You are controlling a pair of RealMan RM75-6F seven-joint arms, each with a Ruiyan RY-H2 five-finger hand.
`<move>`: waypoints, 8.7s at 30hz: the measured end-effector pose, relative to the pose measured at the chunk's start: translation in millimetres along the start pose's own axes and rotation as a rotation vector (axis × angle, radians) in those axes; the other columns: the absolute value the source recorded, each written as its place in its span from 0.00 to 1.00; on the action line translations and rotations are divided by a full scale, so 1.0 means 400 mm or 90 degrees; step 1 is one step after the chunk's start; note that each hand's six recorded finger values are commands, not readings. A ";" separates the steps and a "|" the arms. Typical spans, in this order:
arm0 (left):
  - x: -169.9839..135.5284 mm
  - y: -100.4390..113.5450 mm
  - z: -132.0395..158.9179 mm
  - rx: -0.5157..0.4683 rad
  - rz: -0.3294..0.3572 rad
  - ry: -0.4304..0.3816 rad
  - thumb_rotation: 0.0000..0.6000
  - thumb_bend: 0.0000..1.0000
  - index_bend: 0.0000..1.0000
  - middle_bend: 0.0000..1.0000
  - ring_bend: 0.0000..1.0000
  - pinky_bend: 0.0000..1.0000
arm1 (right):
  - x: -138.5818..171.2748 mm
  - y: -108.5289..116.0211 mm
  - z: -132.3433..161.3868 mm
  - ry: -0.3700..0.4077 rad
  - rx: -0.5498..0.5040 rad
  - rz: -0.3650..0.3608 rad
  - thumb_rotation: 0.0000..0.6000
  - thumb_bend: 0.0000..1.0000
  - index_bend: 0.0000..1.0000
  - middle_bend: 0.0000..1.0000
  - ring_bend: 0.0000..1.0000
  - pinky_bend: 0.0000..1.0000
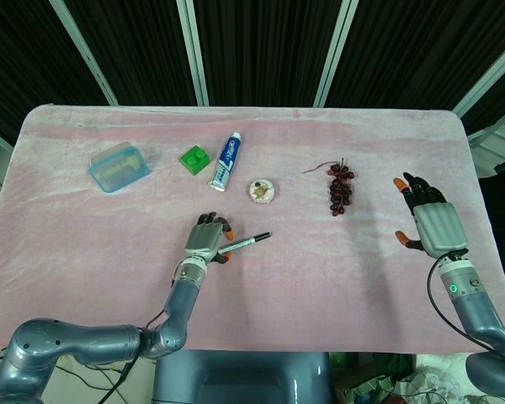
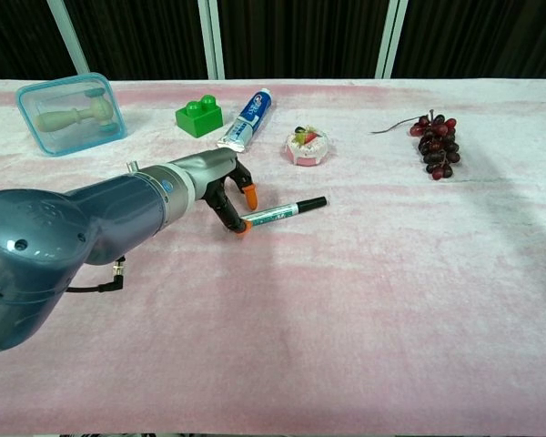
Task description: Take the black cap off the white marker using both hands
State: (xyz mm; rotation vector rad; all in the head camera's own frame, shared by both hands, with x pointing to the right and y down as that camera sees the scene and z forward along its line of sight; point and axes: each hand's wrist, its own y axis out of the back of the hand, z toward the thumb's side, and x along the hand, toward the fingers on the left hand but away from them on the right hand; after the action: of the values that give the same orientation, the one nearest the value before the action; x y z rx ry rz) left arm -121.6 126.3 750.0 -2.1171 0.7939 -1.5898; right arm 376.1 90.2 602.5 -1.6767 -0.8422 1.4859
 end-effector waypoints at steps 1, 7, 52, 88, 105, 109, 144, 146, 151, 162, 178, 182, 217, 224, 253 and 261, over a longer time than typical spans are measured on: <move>0.001 0.000 0.000 0.000 0.001 0.000 1.00 0.33 0.45 0.21 0.00 0.00 | 0.000 0.000 -0.001 -0.001 -0.001 0.000 1.00 0.15 0.07 0.00 0.04 0.16; 0.006 -0.006 0.003 0.001 0.003 0.001 1.00 0.34 0.46 0.22 0.00 0.00 | 0.001 -0.003 -0.007 -0.005 -0.001 0.001 1.00 0.16 0.07 0.00 0.04 0.16; 0.033 -0.024 0.035 -0.015 0.006 0.007 1.00 0.38 0.50 0.23 0.00 0.00 | 0.005 0.003 -0.031 -0.022 -0.001 -0.003 1.00 0.16 0.07 0.00 0.04 0.16; 0.036 -0.001 0.018 -0.057 0.029 0.015 1.00 0.49 0.62 0.32 0.00 0.00 | 0.013 0.009 -0.028 -0.017 -0.006 -0.006 1.00 0.16 0.06 0.01 0.05 0.16; -0.023 0.187 0.020 -0.213 0.043 -0.066 1.00 0.52 0.64 0.33 0.00 0.00 | -0.011 -0.010 0.174 0.049 -0.267 0.114 1.00 0.13 0.13 0.01 0.05 0.16; -0.025 0.192 0.034 -0.195 0.028 -0.062 1.00 0.52 0.65 0.33 0.00 0.00 | -0.049 0.005 0.252 0.075 -0.295 0.122 1.00 0.13 0.15 0.00 0.04 0.16; 0.005 0.183 0.086 -0.155 0.017 -0.021 1.00 0.54 0.68 0.35 0.00 0.00 | -0.127 -0.139 0.429 0.026 -0.377 0.164 1.00 0.13 0.28 0.00 0.03 0.16; 0.007 0.179 0.084 -0.153 0.013 -0.018 1.00 0.54 0.68 0.35 0.00 0.00 | -0.134 -0.144 0.435 0.022 -0.384 0.164 1.00 0.13 0.30 0.00 0.03 0.16; 0.016 0.167 0.081 -0.149 -0.001 -0.003 1.00 0.54 0.68 0.35 0.00 0.00 | -0.142 -0.155 0.443 0.016 -0.389 0.169 1.00 0.13 0.31 0.00 0.03 0.16; 0.026 0.161 0.092 -0.146 -0.003 0.005 1.00 0.54 0.68 0.35 0.00 0.00 | -0.145 -0.198 0.467 0.008 -0.418 0.201 1.00 0.13 0.33 0.00 0.03 0.16; 0.029 0.147 0.103 -0.149 -0.015 0.007 1.00 0.54 0.68 0.36 0.00 0.00 | -0.169 -0.222 0.506 0.007 -0.445 0.192 1.00 0.15 0.44 0.01 0.03 0.16; 0.029 0.146 0.103 -0.153 -0.016 0.009 1.00 0.54 0.68 0.36 0.00 0.00 | -0.170 -0.225 0.509 0.005 -0.454 0.193 1.00 0.15 0.46 0.01 0.03 0.16; 0.032 0.129 0.117 -0.154 -0.022 0.006 1.00 0.54 0.69 0.36 0.00 0.00 | -0.191 -0.252 0.519 -0.016 -0.475 0.197 1.00 0.21 0.56 0.01 0.04 0.16; 0.029 0.124 0.121 -0.156 -0.025 0.002 1.00 0.53 0.69 0.36 0.00 0.00 | -0.195 -0.261 0.512 -0.023 -0.469 0.197 1.00 0.22 0.56 0.01 0.04 0.16; 0.030 0.125 0.113 -0.134 -0.008 -0.004 1.00 0.53 0.69 0.36 0.00 0.00 | -0.192 -0.268 0.504 -0.022 -0.473 0.208 1.00 0.28 0.66 0.01 0.04 0.16; 0.027 0.126 0.111 -0.133 -0.003 -0.007 1.00 0.53 0.69 0.36 0.00 0.00 | -0.192 -0.267 0.492 -0.025 -0.466 0.205 1.00 0.34 0.69 0.01 0.04 0.16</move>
State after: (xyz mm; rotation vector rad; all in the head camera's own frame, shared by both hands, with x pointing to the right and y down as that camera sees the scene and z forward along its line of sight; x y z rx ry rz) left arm -87.8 79.1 714.9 -2.2699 0.9899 -1.5553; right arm 171.0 99.6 720.6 -2.4110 -1.2900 1.5159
